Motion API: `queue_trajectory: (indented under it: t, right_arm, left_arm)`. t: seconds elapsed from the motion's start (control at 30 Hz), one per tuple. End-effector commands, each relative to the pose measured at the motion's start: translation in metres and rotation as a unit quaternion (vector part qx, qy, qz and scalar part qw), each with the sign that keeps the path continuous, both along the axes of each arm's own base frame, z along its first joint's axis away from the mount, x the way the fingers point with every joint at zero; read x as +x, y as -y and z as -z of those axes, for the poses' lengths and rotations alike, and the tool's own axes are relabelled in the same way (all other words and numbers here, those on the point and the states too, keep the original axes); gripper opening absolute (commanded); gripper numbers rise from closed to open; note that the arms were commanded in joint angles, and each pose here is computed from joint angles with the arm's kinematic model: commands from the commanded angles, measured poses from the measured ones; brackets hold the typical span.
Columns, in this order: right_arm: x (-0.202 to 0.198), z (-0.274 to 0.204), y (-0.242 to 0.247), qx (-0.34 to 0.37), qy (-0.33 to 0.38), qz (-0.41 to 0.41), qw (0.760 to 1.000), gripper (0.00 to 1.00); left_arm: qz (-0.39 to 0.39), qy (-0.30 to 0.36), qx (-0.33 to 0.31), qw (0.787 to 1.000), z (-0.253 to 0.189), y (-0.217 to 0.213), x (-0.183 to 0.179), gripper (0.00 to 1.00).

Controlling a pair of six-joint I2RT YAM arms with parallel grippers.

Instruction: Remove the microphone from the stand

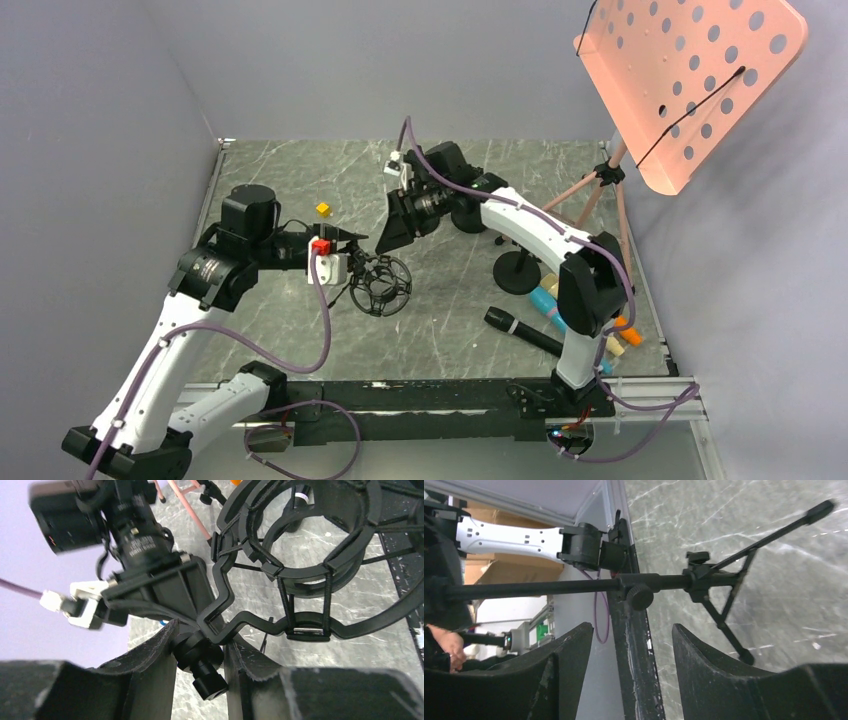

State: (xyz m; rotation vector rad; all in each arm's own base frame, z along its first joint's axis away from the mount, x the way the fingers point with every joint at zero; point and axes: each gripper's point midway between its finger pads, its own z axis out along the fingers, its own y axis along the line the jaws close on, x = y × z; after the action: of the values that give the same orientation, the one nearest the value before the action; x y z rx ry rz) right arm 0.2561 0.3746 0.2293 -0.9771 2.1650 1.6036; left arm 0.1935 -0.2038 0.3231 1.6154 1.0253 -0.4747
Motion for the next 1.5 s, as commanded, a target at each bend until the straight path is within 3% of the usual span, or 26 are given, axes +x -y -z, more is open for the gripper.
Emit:
queue_trajectory:
  t: [0.0,0.1,0.33,0.53,0.73,0.93,1.03,1.17,1.33,1.47]
  right_arm:
    - [-0.007,0.002,-0.013,0.012,-0.039,-0.02,0.999,0.66]
    - [-0.01,0.005,-0.016,0.023,-0.054,-0.027,0.998,0.66]
    - [-0.017,0.007,-0.017,0.041,-0.076,-0.049,0.995,0.49]
    - [-0.027,0.003,-0.015,0.063,-0.101,-0.084,0.989,0.46]
    - [-0.025,0.004,-0.015,0.075,-0.125,-0.085,0.986,0.53]
    - [-0.023,0.006,-0.016,0.077,-0.14,-0.083,0.984,0.51]
    - [-0.021,0.003,-0.016,0.086,-0.135,-0.088,0.983,0.43]
    - [-0.02,0.004,-0.015,0.087,-0.135,-0.086,0.983,0.41]
    - [-0.025,-0.004,-0.014,0.108,-0.121,-0.102,0.981,0.15]
    - [-0.027,-0.015,-0.011,0.128,-0.075,-0.103,0.984,0.06]
  left_arm:
    - [0.036,0.146,-0.042,0.988,-0.047,0.009,-0.003,0.0]
    - [0.04,0.147,-0.042,0.987,-0.045,0.008,-0.006,0.0]
    - [0.042,0.107,-0.059,0.992,-0.049,0.013,-0.007,0.0]
    - [0.036,0.08,-0.064,0.994,-0.047,0.016,-0.003,0.0]
    - [0.027,0.077,-0.073,0.994,-0.049,0.016,-0.001,0.0]
    - [0.027,0.071,-0.074,0.994,-0.051,0.015,-0.003,0.0]
    - [0.025,0.063,-0.073,0.995,-0.05,0.015,-0.003,0.0]
    - [0.021,0.058,-0.081,0.995,-0.052,0.016,-0.003,0.0]
    - [0.002,0.055,-0.09,0.994,-0.054,0.014,0.002,0.0]
    - [-0.063,0.022,-0.131,0.989,-0.066,0.004,0.017,0.0]
